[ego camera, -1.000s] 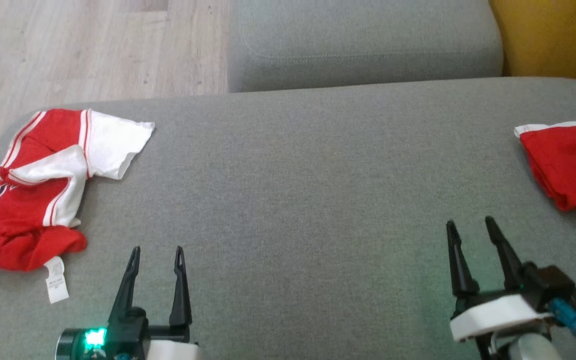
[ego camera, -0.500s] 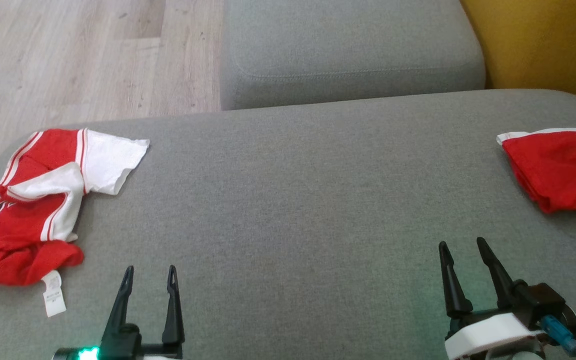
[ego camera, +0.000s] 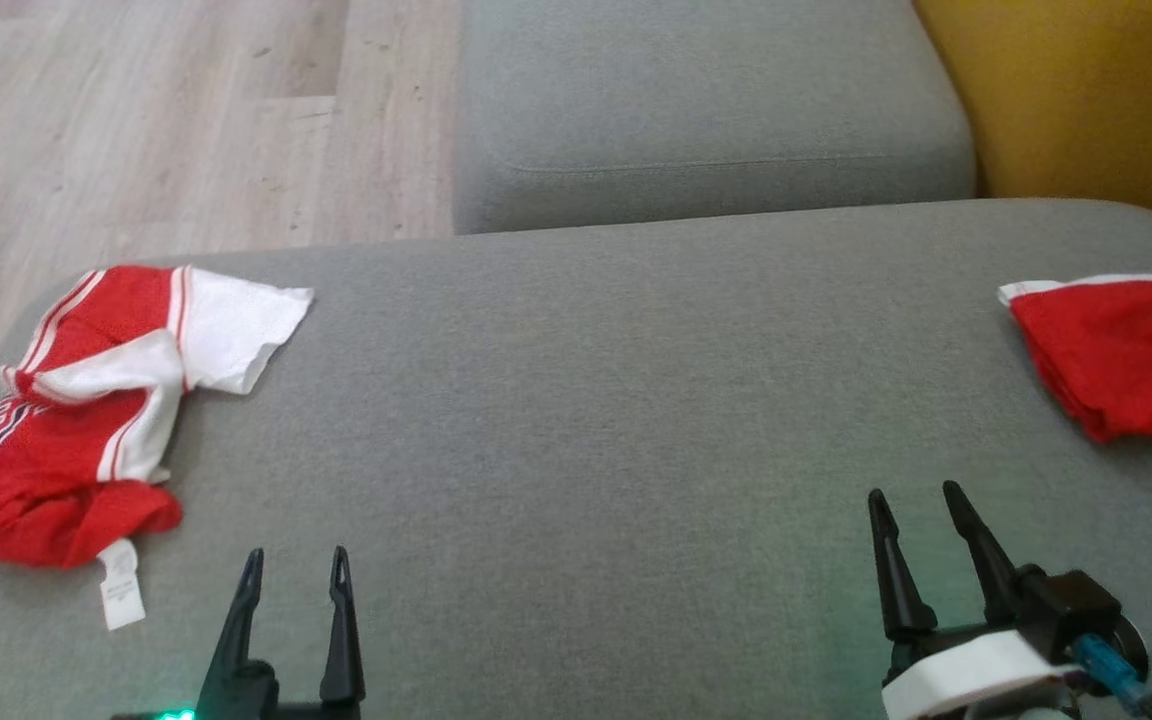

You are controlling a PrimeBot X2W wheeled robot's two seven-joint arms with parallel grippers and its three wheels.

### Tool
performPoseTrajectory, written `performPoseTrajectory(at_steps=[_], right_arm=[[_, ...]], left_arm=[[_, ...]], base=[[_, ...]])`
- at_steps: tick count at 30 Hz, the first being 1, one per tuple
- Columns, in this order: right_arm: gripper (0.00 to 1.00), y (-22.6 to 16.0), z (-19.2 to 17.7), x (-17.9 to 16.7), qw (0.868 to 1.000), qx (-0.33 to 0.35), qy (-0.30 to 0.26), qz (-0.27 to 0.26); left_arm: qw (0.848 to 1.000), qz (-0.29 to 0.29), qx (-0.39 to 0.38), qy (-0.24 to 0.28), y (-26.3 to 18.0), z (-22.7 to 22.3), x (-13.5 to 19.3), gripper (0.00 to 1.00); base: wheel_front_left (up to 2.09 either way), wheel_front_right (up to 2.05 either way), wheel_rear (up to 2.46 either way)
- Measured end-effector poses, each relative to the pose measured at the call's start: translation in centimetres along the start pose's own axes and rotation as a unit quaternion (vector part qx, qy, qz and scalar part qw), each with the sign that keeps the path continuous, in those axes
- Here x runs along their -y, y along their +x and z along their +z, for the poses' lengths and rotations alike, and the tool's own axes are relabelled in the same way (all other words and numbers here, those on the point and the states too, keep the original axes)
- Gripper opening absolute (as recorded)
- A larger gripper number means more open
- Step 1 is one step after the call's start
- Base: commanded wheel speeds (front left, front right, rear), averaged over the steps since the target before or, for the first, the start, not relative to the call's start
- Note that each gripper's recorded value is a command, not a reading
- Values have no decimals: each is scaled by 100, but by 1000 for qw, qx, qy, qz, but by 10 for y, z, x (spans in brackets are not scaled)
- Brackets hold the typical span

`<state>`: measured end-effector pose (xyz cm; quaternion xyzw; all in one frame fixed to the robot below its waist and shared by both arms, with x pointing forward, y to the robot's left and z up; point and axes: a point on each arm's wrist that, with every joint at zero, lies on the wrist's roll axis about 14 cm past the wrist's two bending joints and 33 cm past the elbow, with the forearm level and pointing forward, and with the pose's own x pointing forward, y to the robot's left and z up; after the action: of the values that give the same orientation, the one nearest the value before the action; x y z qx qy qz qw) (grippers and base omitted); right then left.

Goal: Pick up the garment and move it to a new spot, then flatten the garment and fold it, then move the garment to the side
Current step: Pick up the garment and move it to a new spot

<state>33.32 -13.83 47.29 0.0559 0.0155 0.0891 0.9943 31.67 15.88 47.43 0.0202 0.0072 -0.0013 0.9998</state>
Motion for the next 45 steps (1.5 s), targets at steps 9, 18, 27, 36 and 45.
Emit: performPoseTrajectory(at_steps=[9,18,27,36,45], right_arm=[[100,9,-15,-29,998,-26,-2,50],[100,35,-21,-89,988,-40,-11,150],[100,48,-29,-154,967,-53,-18,250],[100,72,-47,-150,962,-70,-32,264],[100,134,-46,-116,962,-39,-74,259]], left_arm=[[998,64,-1,-8,-20,-2,-34,100],[986,165,-16,-18,-63,-15,-89,100],[957,290,-15,-19,-117,-15,-149,100],[939,340,48,22,-98,40,-182,100],[956,260,105,82,31,107,-199,100]], base=[[0,0,0],[0,0,0],[0,0,0],[0,0,0],[0,0,0]])
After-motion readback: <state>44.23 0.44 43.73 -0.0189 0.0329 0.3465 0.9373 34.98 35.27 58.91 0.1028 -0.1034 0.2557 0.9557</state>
